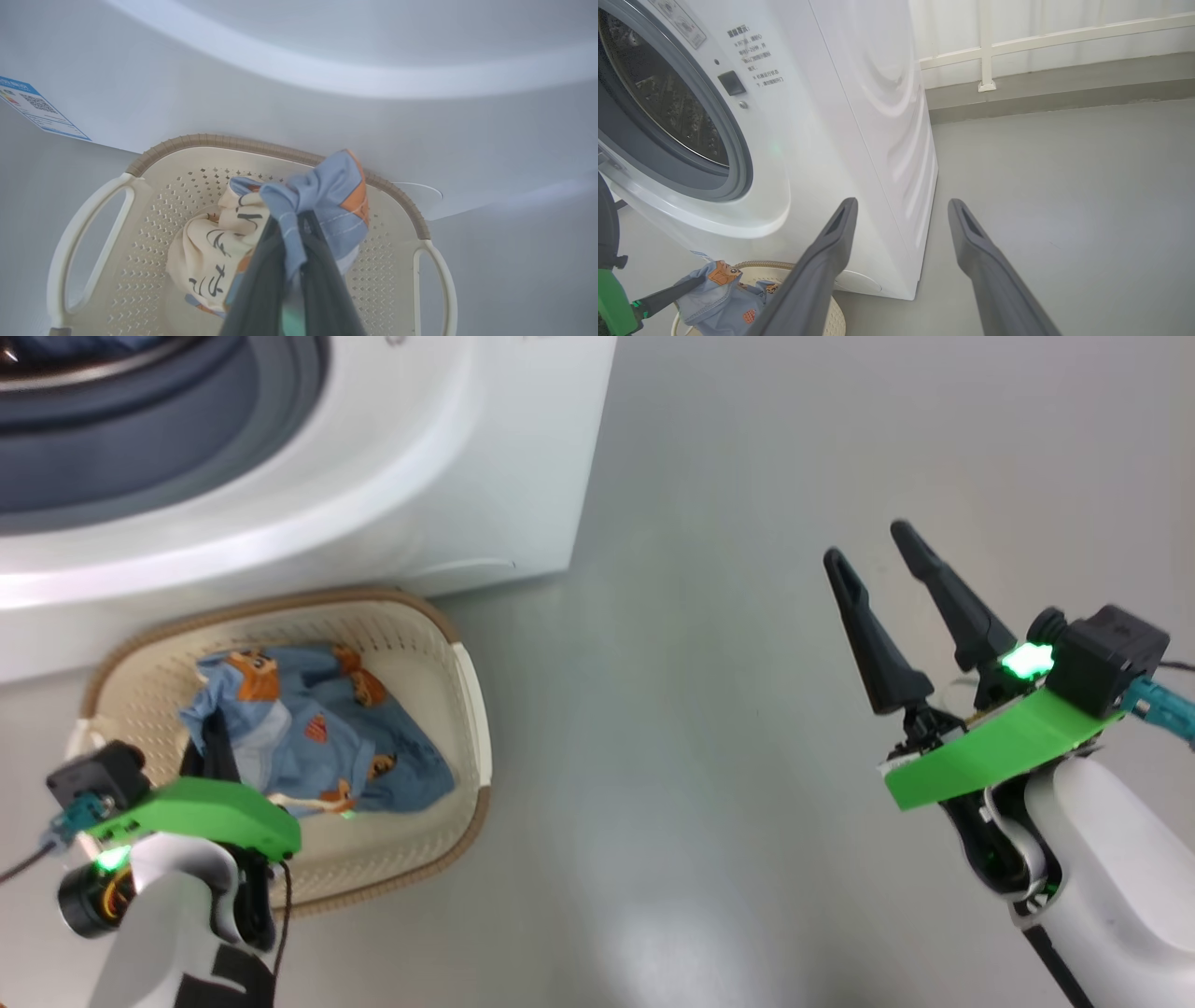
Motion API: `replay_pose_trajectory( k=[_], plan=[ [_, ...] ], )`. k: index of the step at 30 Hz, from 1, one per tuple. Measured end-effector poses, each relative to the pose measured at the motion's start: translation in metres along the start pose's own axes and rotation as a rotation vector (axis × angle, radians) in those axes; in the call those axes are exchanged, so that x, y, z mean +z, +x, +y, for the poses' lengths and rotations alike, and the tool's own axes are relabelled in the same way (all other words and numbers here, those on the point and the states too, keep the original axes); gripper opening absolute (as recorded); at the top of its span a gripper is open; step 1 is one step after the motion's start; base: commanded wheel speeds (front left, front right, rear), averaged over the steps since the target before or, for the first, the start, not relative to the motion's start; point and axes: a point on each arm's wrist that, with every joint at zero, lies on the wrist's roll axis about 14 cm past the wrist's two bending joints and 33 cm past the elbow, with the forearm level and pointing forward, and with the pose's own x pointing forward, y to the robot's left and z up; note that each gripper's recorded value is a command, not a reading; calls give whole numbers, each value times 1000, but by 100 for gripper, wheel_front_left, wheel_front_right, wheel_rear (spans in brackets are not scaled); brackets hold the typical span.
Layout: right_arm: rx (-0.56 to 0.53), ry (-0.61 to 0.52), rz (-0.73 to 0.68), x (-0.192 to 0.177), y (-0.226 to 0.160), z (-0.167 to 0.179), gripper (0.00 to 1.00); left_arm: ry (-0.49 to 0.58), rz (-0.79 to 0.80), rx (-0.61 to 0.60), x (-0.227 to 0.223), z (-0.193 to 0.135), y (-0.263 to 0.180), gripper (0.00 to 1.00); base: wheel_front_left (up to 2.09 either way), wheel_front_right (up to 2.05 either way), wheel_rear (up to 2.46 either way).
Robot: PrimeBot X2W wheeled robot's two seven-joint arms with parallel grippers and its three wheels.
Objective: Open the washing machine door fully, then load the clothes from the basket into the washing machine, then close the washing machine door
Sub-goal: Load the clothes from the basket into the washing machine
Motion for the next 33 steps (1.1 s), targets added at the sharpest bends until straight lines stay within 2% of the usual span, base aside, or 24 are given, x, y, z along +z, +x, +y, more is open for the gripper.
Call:
replay_pose_trajectory(
  k=[16, 28, 33],
  plan=[
    [34, -12, -73, 37, -34, 32, 100, -3, -310, -156, 85, -39, -76, 0, 0, 0, 0],
    [49, -18, -107, 51, -56, 48, 100, 39, -502, -277, 130, -71, -133, 0, 0, 0, 0],
    [55, -21, -124, 57, -63, 53, 100, 107, -566, -315, 149, -82, -155, 0, 0, 0, 0]
  ],
)
